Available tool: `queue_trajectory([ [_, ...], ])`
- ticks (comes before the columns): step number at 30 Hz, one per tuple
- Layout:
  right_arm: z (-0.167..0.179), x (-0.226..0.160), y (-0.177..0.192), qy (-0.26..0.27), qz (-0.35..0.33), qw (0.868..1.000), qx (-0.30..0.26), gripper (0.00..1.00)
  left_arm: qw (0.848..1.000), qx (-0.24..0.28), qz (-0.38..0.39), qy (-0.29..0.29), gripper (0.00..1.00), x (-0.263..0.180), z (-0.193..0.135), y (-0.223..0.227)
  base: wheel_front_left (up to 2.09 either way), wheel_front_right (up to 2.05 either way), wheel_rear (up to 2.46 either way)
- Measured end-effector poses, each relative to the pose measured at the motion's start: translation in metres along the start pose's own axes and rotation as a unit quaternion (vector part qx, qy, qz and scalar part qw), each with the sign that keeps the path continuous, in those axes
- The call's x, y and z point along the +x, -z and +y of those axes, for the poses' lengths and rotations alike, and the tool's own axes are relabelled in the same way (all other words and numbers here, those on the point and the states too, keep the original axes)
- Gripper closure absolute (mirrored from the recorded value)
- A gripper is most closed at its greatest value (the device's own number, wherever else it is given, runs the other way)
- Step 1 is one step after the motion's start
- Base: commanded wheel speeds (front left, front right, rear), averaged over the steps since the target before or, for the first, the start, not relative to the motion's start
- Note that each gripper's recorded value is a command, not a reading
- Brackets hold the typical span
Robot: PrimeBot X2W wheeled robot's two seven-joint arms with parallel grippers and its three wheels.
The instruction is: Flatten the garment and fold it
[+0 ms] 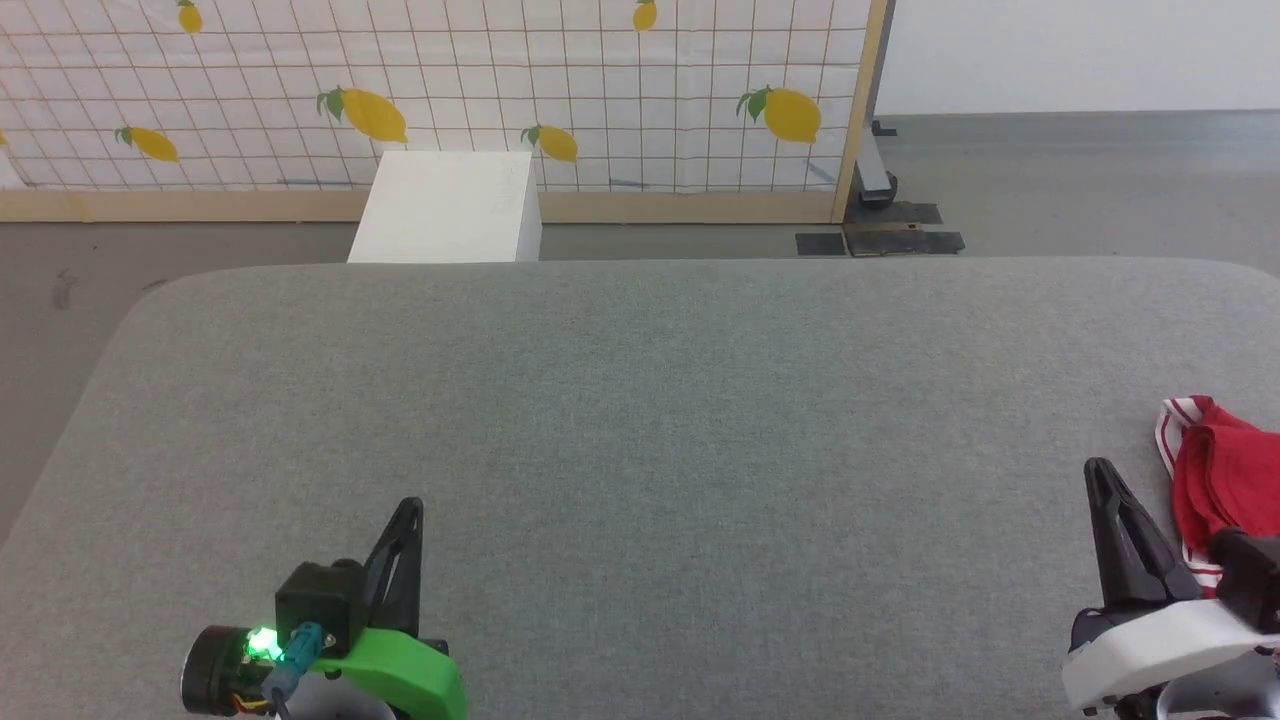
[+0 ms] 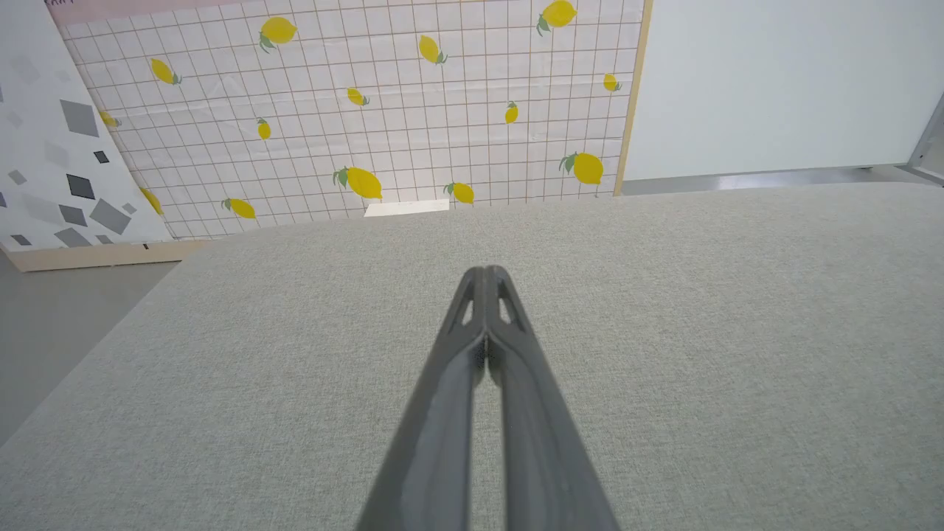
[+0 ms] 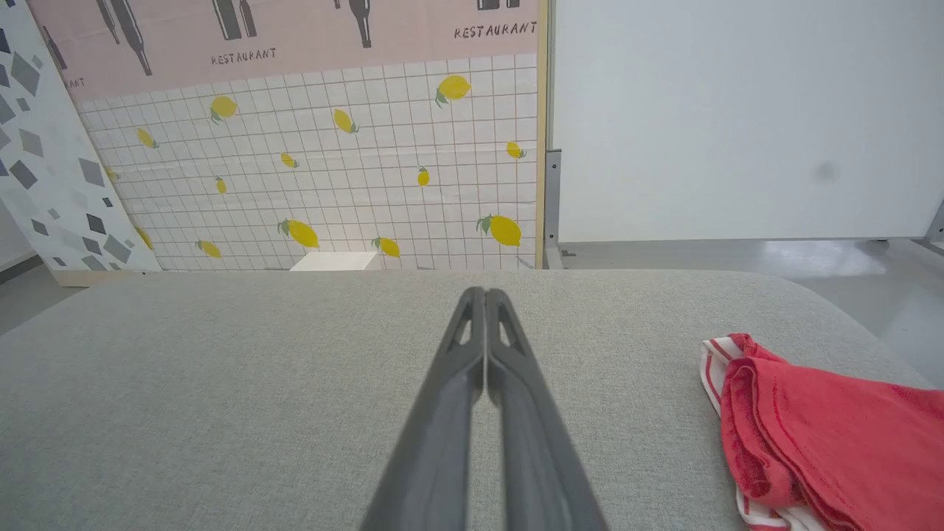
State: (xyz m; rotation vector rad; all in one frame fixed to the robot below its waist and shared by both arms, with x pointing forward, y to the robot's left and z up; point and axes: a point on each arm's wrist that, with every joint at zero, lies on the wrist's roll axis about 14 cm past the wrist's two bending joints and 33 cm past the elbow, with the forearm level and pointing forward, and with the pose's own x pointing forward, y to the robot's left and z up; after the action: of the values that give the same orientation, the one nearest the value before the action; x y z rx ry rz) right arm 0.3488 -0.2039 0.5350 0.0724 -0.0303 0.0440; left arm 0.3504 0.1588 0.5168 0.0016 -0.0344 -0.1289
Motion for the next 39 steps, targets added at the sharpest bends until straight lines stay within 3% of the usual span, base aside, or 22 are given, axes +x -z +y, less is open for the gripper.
queue_trajectory([
  [39, 0.012, 0.004, 0.009, -0.012, 0.013, 1.0, -0.018, 1.0, 1.0, 0.006, 0.003, -0.019, 1.0, 0.008, 0.007, -0.004, 0.0, 0.0, 0.0],
])
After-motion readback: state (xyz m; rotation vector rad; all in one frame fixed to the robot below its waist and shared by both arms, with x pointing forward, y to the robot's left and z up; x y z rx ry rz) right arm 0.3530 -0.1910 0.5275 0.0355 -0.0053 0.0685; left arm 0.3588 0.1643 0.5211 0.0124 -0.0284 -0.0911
